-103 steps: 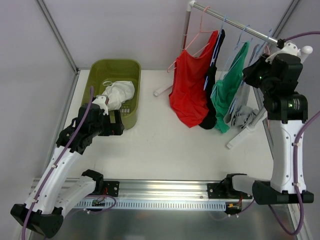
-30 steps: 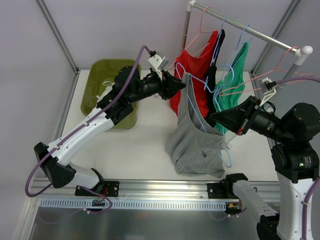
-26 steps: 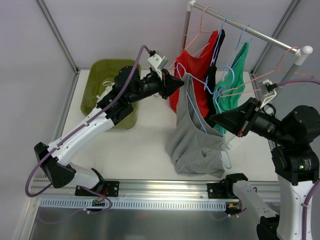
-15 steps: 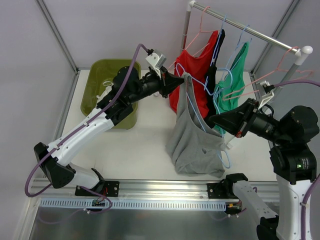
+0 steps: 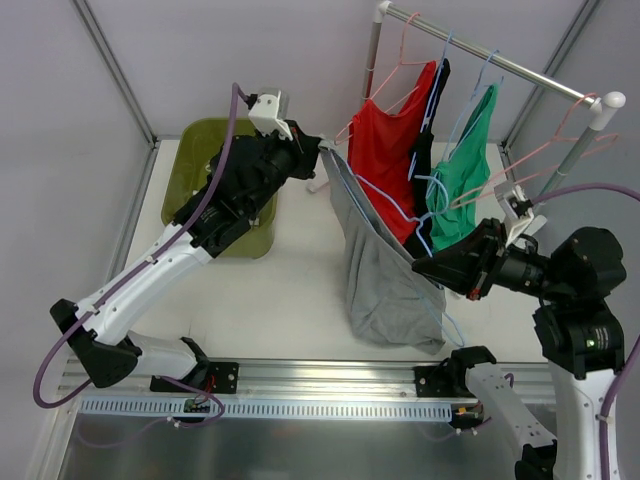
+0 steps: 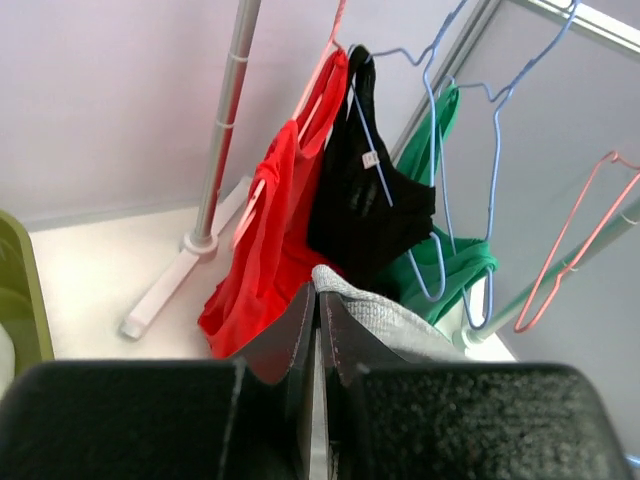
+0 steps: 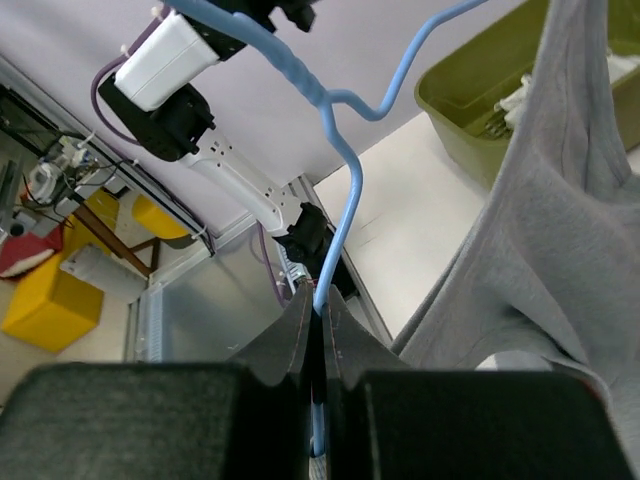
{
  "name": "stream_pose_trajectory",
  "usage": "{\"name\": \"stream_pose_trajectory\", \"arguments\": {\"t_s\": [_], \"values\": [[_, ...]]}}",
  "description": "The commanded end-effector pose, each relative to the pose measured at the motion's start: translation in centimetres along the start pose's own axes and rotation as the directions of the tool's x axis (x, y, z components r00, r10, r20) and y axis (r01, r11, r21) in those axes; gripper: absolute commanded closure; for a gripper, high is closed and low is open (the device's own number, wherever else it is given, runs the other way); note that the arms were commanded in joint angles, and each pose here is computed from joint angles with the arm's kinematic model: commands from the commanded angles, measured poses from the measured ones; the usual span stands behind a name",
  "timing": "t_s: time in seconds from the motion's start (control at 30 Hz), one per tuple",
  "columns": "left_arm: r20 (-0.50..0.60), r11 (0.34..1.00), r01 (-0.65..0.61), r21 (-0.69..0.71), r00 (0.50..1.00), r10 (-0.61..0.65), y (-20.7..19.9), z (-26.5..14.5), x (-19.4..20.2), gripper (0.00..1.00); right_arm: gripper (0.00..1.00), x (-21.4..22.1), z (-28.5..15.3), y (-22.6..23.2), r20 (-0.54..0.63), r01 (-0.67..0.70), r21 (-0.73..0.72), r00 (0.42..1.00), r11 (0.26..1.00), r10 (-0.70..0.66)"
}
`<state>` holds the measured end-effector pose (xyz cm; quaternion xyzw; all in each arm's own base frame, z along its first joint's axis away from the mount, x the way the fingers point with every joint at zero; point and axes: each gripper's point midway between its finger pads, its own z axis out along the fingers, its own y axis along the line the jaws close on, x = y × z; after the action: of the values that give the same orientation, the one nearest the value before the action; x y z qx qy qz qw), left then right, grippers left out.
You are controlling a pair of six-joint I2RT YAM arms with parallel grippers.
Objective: Remove the tank top from the hanger
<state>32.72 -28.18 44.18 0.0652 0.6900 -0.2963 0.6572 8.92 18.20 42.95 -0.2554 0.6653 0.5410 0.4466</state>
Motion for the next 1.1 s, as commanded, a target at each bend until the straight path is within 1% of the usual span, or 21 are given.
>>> {"name": "stream_pose_trajectory", "arguments": {"t_s": [0.0, 0.13, 0.27, 0.37, 0.4, 0.43, 0.47, 0.5, 0.53, 0.57, 0.6, 0.63, 0.73, 0.77, 0.83, 0.87, 0.9, 0.93, 0.97, 1.03, 1.07], "values": [[-0.019, 0.998, 0.046, -0.035, 0.999, -0.047, 0.3, 0.1, 0.3, 1.00, 1.00, -0.6, -0.8, 2.7, 0.051, 0.194, -0.077, 0.980, 0.978, -0.191], [-0.052, 0.998, 0.058, -0.009, 0.997, -0.058, 0.1, -0.4, 1.5, 1.00, 1.00, -1.3, -0.7, 2.1, 0.085, 0.224, -0.030, 0.972, 0.974, -0.220], [-0.091, 0.993, 0.062, 0.100, 0.994, -0.053, -1.5, -1.7, 2.2, 1.00, 1.00, -2.2, -0.8, 2.3, 0.125, 0.275, -0.019, 0.955, 0.961, -0.271], [-0.164, 0.936, 0.085, 0.341, 0.986, -0.029, -5.7, -3.6, 2.9, 1.00, 1.00, -3.9, -0.8, 2.0, 0.204, 0.274, 0.031, 0.940, 0.961, -0.274], [-0.206, 0.905, 0.104, 0.412, 0.978, -0.019, -6.8, -4.3, 4.1, 1.00, 1.00, -4.9, -0.7, 1.8, 0.265, 0.313, 0.049, 0.912, 0.948, -0.315], [-0.255, 0.836, 0.160, 0.525, 0.967, -0.025, -9.0, -5.7, 4.8, 1.00, 1.00, -6.2, -0.8, 0.8, 0.327, 0.298, 0.111, 0.890, 0.948, -0.318], [-0.266, 0.797, 0.191, 0.573, 0.963, -0.040, -10.1, -6.3, 5.1, 1.00, 1.00, -7.0, -0.8, 0.5, 0.382, 0.273, 0.123, 0.874, 0.954, -0.299], [-0.320, 0.764, 0.239, 0.599, 0.946, -0.046, -10.4, -6.9, 7.4, 1.00, 1.00, -9.1, -1.3, 1.3, 0.480, 0.333, 0.134, 0.802, 0.933, -0.355], [-0.314, 0.667, 0.279, 0.691, 0.947, -0.071, -12.5, -8.3, 6.9, 1.00, 1.00, -9.6, -1.1, -1.4, 0.538, 0.260, 0.179, 0.782, 0.949, -0.316], [-0.325, 0.638, 0.301, 0.708, 0.942, -0.084, -12.8, -8.8, 7.5, 1.00, 1.00, -10.4, -1.1, -1.8, 0.586, 0.251, 0.178, 0.750, 0.952, -0.307], [-0.366, 0.632, 0.336, 0.698, 0.926, -0.088, -12.5, -9.1, 9.8, 1.00, 1.00, -11.9, -1.7, -0.8, 0.663, 0.285, 0.153, 0.681, 0.946, -0.312], [-0.380, 0.624, 0.356, 0.696, 0.920, -0.101, -12.6, -9.3, 10.2, 1.00, 1.00, -12.7, -1.8, -1.6, 0.703, 0.265, 0.161, 0.646, 0.951, -0.299], [-0.423, 0.674, 0.380, 0.634, 0.900, -0.110, -11.3, -9.0, 12.6, 1.00, 1.00, -14.8, -1.3, -2.8, 0.755, 0.284, 0.164, 0.580, 0.945, -0.306], [-0.447, 0.745, 0.382, 0.546, 0.886, -0.126, -9.8, -8.1, 14.1, 1.00, 1.00, -15.4, -0.8, -3.7, 0.753, 0.270, 0.173, 0.583, 0.947, -0.305], [-0.458, 0.829, 0.346, 0.440, 0.880, -0.124, -7.5, -7.4, 15.9, 1.00, 1.00, -16.1, -0.7, -4.4, 0.736, 0.259, 0.218, 0.590, 0.941, -0.333], [-0.475, 0.860, 0.332, 0.387, 0.871, -0.122, -6.3, -7.2, 17.5, 1.00, 1.00, -16.2, -0.7, -4.5, 0.719, 0.233, 0.239, 0.610, 0.942, -0.334], [-0.483, 0.885, 0.317, 0.341, 0.867, -0.124, -5.3, -7.0, 18.5, 1.00, 1.00, -16.5, -1.2, -4.7, 0.723, 0.207, 0.275, 0.600, 0.939, -0.344], [-0.495, 0.890, 0.312, 0.332, 0.861, -0.118, -4.9, -7.2, 19.3, 1.00, 1.00, -16.5, -1.7, -5.0, 0.707, 0.210, 0.330, 0.591, 0.920, -0.389], [-0.511, 0.892, 0.315, 0.324, 0.852, -0.115, -4.7, -7.3, 20.0, 1.00, 1.00, -16.0, -1.9, -5.8, 0.683, 0.187, 0.367, 0.610, 0.911, -0.401], [-0.565, 0.899, 0.323, 0.295, 0.818, -0.108, -3.9, -7.7, 22.7, 1.00, 1.00, -16.0, -3.3, -5.7, 0.647, 0.170, 0.461, 0.607, 0.871, -0.461], [-0.588, 0.910, 0.321, 0.265, 0.801, -0.111, -3.2, -8.0, 24.1, 1.00, 1.00, -14.4, -3.2, -7.7, 0.580, 0.098, 0.508, 0.696, 0.856, -0.423]]}}
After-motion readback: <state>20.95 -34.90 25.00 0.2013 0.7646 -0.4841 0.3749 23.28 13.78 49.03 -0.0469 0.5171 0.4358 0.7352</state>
